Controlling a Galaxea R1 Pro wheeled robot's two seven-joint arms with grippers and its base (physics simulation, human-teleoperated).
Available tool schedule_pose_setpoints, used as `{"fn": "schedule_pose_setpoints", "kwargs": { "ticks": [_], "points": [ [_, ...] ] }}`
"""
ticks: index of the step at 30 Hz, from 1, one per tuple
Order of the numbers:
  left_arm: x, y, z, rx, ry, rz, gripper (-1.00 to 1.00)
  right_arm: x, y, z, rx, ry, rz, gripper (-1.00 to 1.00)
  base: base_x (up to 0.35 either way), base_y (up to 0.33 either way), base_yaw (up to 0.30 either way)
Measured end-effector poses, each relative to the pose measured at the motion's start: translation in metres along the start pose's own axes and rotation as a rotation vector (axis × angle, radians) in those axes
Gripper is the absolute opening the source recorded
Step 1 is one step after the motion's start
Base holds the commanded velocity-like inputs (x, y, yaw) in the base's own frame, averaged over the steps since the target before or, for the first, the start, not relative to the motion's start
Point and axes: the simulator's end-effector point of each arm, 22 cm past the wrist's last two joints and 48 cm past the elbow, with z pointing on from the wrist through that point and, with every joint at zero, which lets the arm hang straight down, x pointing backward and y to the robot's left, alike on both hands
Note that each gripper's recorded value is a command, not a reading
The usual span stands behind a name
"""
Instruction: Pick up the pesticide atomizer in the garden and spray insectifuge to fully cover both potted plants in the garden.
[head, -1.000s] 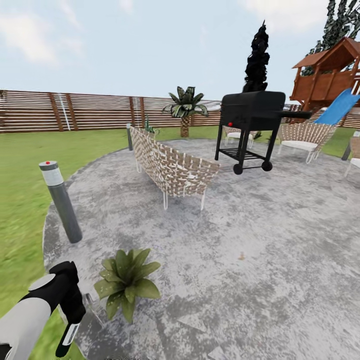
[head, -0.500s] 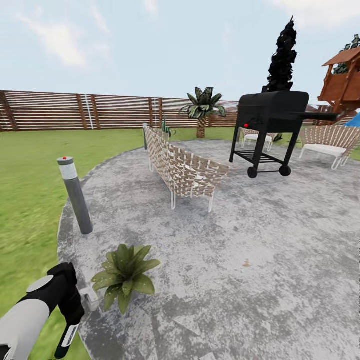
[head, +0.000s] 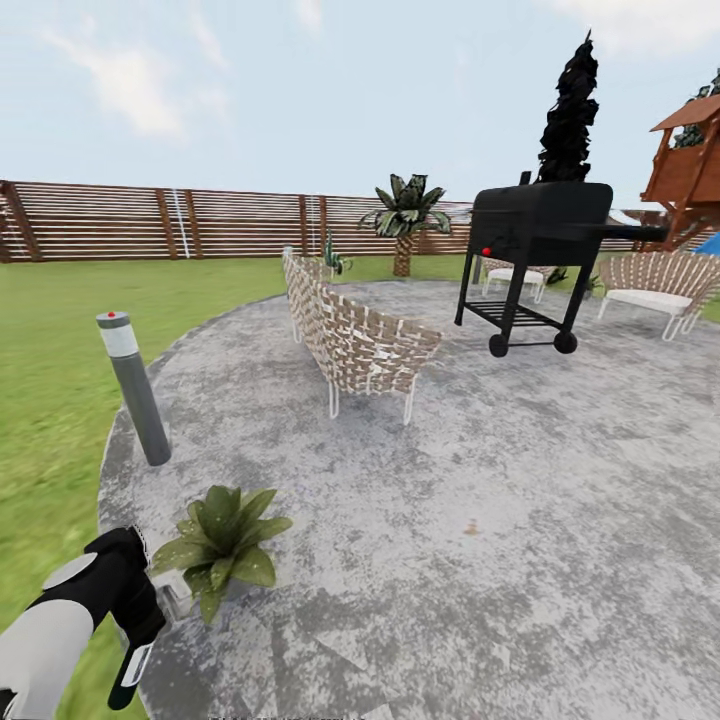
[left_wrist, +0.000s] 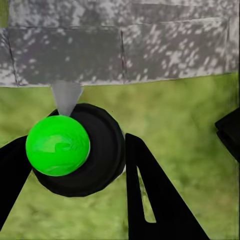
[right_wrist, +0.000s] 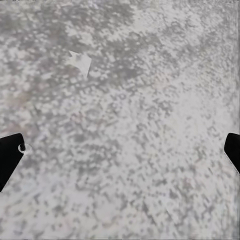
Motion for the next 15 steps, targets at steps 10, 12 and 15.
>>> {"fn": "schedule_pose_setpoints", "kwargs": {
  "ticks": [10,12,15],
  "points": [
    [0.0007,-0.0017,0.0014,0.016,-0.015,-0.028,-1.00,0.0003,0.0005,-0.0001,-0.001,0.001,0.000,1.00,-0.024,-0.094,0.269],
    [-0.0012,-0.0025,0.0007,0.018,-0.019,-0.033,-1.00,0.0005,0.0005,-0.0002,-0.001,0.002,0.000,1.00,-0.001,-0.002,0.276],
    [-0.0055,-0.0014,-0.0065,0.018,-0.011,-0.090,-1.00,0.0007,0.0004,-0.0002,-0.001,0.003,0.000,1.00,0.000,-0.001,0.276]
  ]
}}
